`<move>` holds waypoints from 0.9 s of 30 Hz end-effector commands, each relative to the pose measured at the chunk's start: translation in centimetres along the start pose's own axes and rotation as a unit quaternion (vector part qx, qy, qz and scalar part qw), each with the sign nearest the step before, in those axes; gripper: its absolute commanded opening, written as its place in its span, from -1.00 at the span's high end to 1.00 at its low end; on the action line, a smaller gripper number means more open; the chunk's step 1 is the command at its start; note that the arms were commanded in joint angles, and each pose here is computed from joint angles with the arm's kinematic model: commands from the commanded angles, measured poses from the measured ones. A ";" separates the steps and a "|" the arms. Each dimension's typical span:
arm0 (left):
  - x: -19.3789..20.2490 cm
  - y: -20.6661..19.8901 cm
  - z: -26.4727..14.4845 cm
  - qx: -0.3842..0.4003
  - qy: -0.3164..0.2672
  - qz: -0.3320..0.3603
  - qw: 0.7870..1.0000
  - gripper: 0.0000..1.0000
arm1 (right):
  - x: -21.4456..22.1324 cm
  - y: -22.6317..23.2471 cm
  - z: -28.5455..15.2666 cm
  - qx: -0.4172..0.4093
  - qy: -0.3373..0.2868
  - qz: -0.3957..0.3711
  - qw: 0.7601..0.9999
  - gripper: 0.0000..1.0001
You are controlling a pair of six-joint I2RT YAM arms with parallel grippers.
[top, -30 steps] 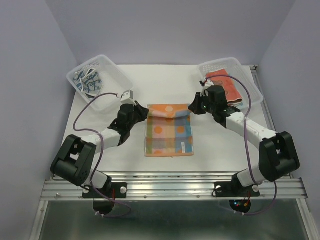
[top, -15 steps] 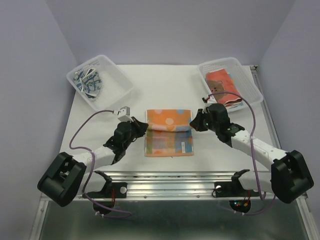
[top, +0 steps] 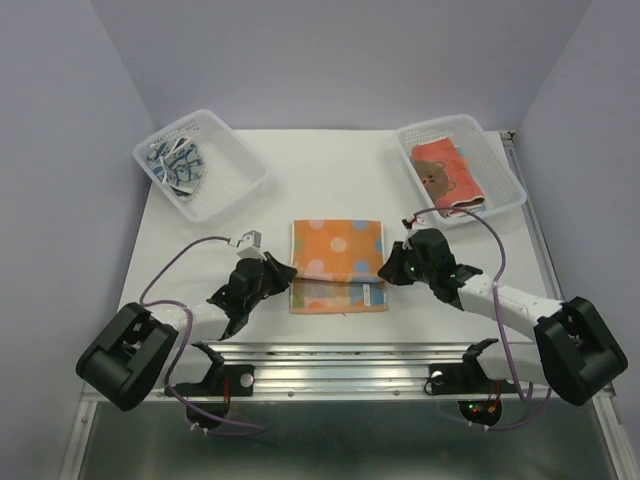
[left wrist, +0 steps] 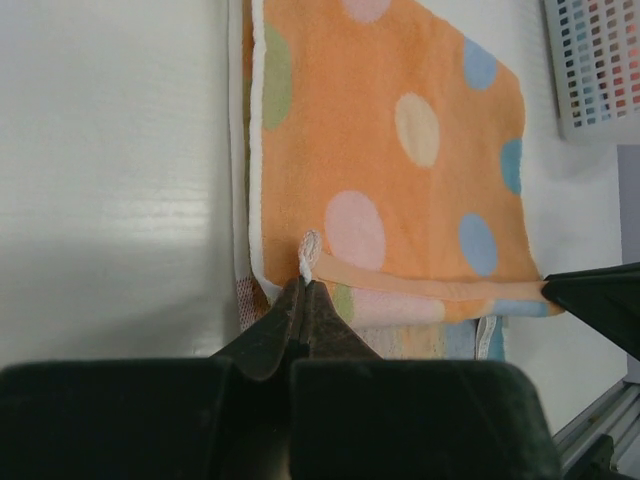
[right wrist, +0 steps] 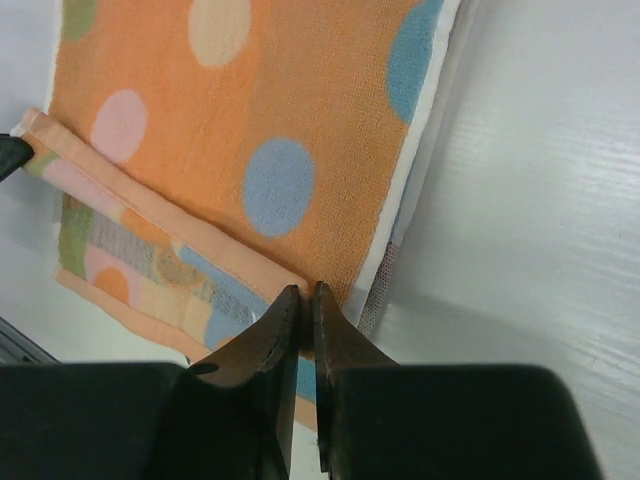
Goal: Fold and stack the towels
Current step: Fold the towel
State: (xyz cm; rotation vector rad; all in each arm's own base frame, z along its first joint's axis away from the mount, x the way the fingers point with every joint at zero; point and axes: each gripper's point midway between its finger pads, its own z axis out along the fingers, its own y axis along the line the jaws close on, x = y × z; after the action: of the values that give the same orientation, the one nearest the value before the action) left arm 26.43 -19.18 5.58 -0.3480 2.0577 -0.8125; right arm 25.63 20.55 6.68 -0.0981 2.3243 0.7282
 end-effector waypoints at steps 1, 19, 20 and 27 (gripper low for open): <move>2.0 -0.2 -1.5 0.023 0.028 -0.028 0.999 0.95 | 2.4 0.4 0.0 -0.020 0.018 0.023 0.999 0.70; -2.6 -3.0 -7.5 0.037 -0.041 -0.057 0.997 -0.98 | -0.4 5.3 -5.4 -0.097 -0.012 -0.011 0.995 -1.00; -2.8 -2.7 -7.3 0.026 -0.046 -0.053 0.997 -0.98 | -0.6 5.5 -4.3 -0.093 0.002 -0.013 0.996 -1.00; -4.2 -2.0 -4.0 -0.095 -0.018 0.005 0.995 -0.98 | -4.5 3.8 -0.3 0.021 -0.004 -0.007 1.000 -1.00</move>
State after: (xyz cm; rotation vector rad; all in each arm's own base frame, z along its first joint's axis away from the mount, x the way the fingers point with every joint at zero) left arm 23.66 -16.86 10.47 -0.4807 2.0746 -0.7350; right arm 24.35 22.51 8.79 -0.1230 2.4097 0.7605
